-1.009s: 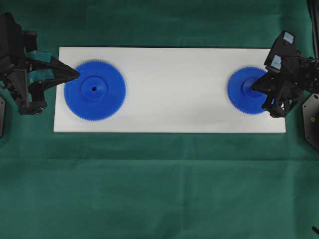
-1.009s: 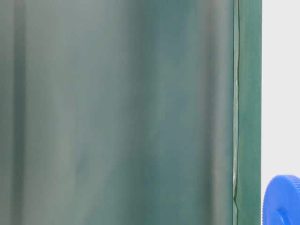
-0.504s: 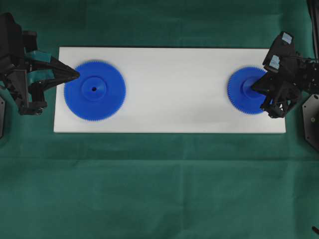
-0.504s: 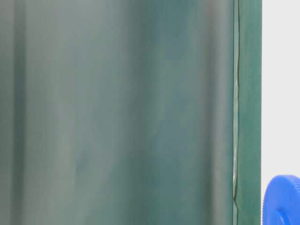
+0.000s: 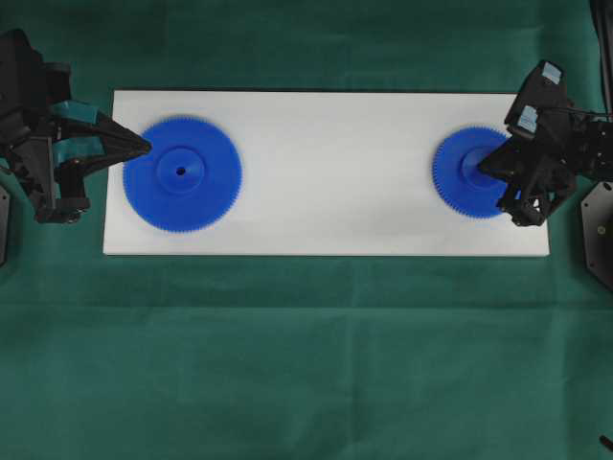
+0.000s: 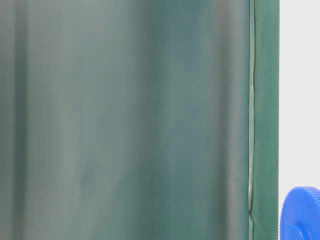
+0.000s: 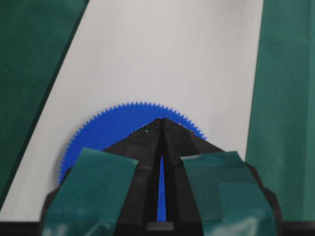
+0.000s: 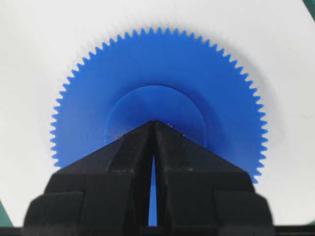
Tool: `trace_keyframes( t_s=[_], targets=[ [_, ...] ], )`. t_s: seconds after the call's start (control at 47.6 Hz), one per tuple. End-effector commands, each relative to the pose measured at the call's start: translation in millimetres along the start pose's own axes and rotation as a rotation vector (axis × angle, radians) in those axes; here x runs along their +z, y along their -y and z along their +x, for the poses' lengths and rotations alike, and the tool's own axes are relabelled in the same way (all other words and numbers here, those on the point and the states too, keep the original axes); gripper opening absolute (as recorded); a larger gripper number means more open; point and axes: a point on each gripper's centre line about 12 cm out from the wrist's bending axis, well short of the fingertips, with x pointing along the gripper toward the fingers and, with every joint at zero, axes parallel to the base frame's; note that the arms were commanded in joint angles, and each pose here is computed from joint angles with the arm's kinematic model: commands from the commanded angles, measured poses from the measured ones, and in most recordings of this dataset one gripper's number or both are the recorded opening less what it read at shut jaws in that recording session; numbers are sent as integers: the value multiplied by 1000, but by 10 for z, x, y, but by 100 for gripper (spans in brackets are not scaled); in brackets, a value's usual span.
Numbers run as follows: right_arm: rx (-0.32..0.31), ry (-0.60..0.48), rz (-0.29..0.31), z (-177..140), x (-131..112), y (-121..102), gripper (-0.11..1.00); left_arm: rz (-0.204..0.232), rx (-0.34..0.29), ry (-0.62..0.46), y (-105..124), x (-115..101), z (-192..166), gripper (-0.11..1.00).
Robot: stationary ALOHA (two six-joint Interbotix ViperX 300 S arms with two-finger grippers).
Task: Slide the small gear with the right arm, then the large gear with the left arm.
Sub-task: 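Slide the small blue gear left toward the large gear with the right gripper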
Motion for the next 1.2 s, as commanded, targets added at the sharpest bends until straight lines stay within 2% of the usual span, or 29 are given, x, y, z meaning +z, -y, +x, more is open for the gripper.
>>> trace_keyframes(
  t_s=[0.0,0.231,0.525,0.841,1.177],
  targets=[
    [2,4,0,37,59,-22,50,-3,2,17,-5,52,0,-1],
    [0,-8,-24,237,261,-113,50,-3,2,14,-6,39,1,-1],
    [1,-29,-115,686,695,-391,50,-3,2,12,-6,36,7,-1],
    [39,-5,-295,1225,1165,-970,50,-1,3,2,-7,17,50,-1],
    [83,24,-417,1477,1342,-1531,50,-1,2,2,-4,10,60,-1]
  ],
)
